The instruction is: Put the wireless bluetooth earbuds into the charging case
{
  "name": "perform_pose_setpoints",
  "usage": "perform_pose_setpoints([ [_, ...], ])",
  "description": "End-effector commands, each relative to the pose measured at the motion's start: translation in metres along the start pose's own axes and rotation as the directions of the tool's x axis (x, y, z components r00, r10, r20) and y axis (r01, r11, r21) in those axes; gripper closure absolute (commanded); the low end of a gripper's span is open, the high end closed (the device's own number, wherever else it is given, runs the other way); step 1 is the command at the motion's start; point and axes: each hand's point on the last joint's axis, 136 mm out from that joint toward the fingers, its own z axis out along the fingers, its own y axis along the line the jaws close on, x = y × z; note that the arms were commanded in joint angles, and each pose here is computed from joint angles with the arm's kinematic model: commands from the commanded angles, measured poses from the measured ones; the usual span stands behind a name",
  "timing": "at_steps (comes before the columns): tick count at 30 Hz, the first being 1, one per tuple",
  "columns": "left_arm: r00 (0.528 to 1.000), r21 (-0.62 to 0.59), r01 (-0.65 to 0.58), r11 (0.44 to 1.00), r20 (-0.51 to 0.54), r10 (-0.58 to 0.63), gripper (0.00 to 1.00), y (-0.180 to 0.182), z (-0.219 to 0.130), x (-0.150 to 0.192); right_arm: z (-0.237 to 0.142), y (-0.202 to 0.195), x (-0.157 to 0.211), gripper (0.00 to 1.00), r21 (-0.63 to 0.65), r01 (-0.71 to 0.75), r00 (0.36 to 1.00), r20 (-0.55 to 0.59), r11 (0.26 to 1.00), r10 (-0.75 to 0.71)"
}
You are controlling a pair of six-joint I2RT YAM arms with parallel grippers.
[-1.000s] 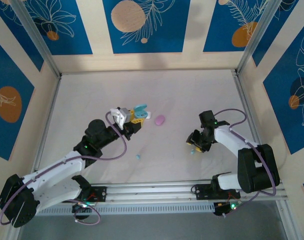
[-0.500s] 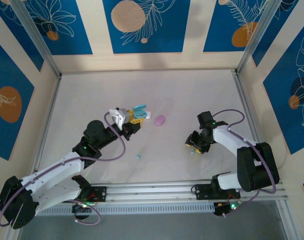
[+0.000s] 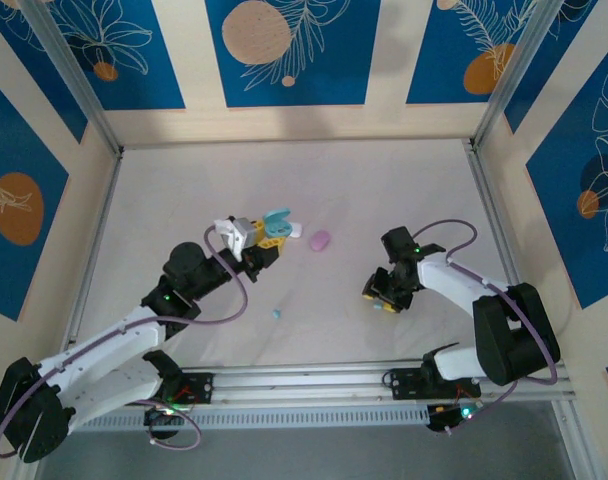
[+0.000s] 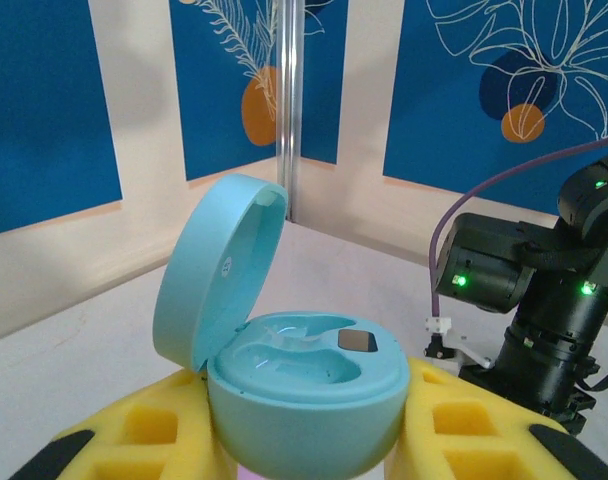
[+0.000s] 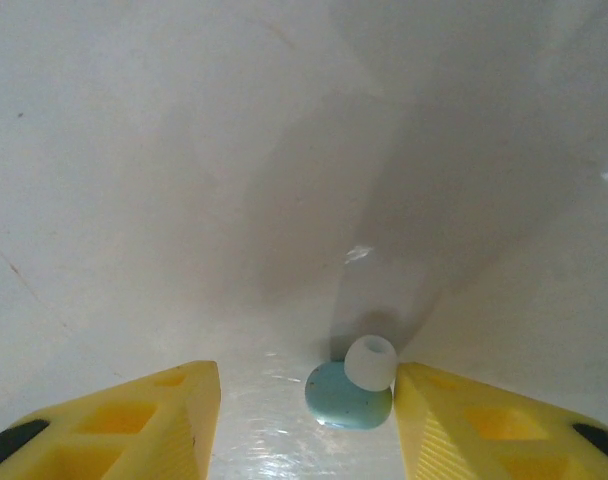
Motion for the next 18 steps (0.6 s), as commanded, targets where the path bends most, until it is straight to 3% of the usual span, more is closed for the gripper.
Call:
perform_pose_setpoints([
  [1, 1.0, -0.012, -0.018, 1.0, 0.015, 0.018, 0.69, 0.001, -0.004, -0.003, -0.001, 0.007, 0.011, 0.5, -0.011, -0.025, 0.999, -0.042, 1.0, 0.024],
  [13, 1.0, -0.013, -0.008, 1.0, 0.021, 0.009, 0.69, 0.001, -0.004, -0.005, -0.009, 0.049, 0.027, 0.5, -0.146, 0.052, 0.992, -0.104, 0.988, -0.067],
  [18, 1.0, -0.017, -0.008, 1.0, 0.021, 0.008, 0.69, 0.001, -0.006, -0.006, -0.024, 0.051, 0.023, 0.51, -0.118, 0.143, 0.986, -0.068, 0.983, -0.152],
])
